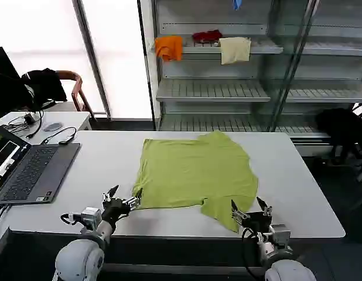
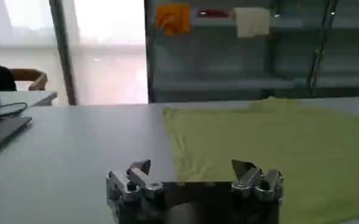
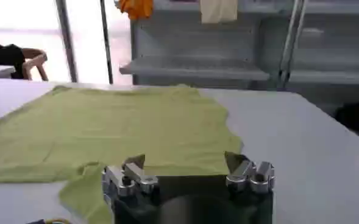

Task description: Fold and organize the clothes.

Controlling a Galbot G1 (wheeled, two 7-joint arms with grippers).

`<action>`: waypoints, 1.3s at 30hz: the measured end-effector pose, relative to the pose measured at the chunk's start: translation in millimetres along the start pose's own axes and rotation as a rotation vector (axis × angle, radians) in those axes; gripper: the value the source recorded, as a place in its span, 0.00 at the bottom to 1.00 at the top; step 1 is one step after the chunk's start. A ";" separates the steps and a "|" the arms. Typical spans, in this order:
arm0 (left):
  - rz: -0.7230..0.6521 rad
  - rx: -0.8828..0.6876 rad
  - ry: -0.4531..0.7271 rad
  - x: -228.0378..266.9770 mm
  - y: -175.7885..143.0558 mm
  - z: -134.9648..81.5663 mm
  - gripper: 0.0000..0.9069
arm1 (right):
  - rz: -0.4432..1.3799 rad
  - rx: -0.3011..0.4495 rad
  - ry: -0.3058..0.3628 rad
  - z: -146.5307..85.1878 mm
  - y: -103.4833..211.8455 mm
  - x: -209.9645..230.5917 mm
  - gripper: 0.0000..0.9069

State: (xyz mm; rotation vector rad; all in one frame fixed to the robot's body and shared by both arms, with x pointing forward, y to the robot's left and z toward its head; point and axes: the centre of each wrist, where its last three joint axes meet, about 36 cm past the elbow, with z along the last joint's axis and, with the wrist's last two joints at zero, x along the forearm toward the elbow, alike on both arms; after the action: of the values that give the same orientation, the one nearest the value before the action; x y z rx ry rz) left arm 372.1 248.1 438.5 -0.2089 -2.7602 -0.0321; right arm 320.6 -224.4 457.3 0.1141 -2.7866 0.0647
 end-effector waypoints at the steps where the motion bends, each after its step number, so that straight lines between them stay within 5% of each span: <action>1: -0.004 -0.002 0.007 0.5 -0.5 2.4 1.00 | 0.001 0.001 0.004 1.2 0.7 0.6 1.00; 16: -0.033 -0.020 0.067 1.4 -8.1 22.2 1.00 | 0.020 0.025 0.065 18.8 8.7 -2.1 1.00; 18: -0.031 -0.019 0.073 0.5 -10.1 24.2 1.00 | 0.019 0.027 0.070 20.6 9.4 -3.2 0.80; 19: -0.030 -0.018 0.075 0.4 -11.1 25.1 1.00 | 0.018 0.029 0.074 21.8 9.6 -3.8 0.56; 20: -0.028 -0.018 0.077 0.3 -12.4 25.8 0.96 | 0.017 0.031 0.079 23.2 9.8 -4.6 0.26; 21: -0.027 -0.018 0.078 0.1 -13.6 26.4 0.90 | 0.016 0.033 0.081 24.1 10.1 -5.1 0.07; 26: -0.023 -0.021 0.085 -2.2 -16.8 29.1 0.07 | 0.007 0.045 0.086 27.4 11.8 -6.5 0.00; 39: -0.002 -0.020 0.086 -2.2 -20.9 29.8 0.01 | -0.015 0.053 0.084 26.4 16.0 -8.6 0.00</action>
State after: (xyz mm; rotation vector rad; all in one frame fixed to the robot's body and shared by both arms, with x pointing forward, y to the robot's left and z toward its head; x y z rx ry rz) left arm 360.2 228.5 410.0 -0.2055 -2.6755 -0.0676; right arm 318.1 -209.3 429.1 0.1423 -2.7007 0.1361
